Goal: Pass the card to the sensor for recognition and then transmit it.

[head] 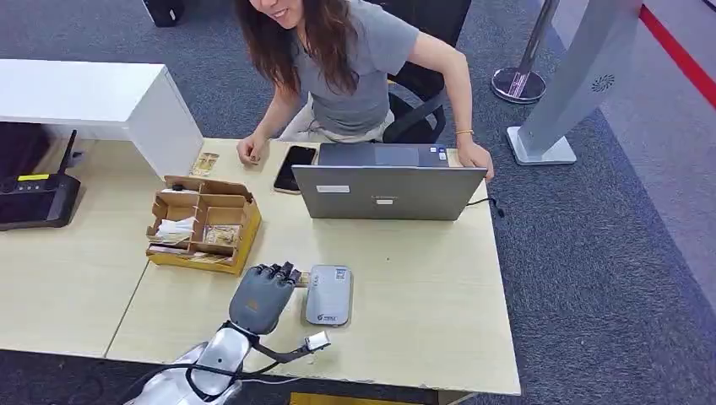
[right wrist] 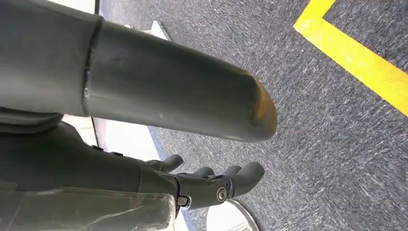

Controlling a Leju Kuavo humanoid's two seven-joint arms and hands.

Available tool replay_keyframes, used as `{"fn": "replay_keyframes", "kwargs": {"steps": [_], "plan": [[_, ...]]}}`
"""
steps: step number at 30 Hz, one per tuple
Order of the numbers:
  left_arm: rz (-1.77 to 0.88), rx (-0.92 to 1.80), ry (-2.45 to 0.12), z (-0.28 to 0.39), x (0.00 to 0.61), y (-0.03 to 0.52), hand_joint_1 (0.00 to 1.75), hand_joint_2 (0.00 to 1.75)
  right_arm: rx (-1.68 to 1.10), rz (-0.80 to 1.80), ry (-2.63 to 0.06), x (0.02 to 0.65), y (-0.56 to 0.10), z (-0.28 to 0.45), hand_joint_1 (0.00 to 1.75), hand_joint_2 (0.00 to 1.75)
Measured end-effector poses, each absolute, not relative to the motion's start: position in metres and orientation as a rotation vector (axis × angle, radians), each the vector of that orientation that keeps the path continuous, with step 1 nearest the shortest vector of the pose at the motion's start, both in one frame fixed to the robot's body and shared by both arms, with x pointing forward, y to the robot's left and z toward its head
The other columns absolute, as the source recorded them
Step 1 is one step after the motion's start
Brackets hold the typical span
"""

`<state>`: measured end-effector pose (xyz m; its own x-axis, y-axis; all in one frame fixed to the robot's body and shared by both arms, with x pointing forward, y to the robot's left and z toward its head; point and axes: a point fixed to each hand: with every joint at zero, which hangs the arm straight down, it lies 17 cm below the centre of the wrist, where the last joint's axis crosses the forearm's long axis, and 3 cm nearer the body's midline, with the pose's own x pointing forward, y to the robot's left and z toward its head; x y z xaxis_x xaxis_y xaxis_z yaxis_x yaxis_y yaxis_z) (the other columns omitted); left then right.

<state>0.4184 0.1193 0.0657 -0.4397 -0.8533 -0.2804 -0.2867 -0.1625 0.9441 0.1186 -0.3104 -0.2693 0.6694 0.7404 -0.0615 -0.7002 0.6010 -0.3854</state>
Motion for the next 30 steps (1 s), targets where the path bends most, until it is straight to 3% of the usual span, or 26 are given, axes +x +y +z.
{"fn": "replay_keyframes", "kwargs": {"steps": [30], "plan": [[-1.63, 1.272, -1.703, 0.054, 0.405, 0.074, 1.75, 1.75, -0.397, 0.873, -0.122, 0.123, -0.311, -0.269, 0.0, 0.0]]}}
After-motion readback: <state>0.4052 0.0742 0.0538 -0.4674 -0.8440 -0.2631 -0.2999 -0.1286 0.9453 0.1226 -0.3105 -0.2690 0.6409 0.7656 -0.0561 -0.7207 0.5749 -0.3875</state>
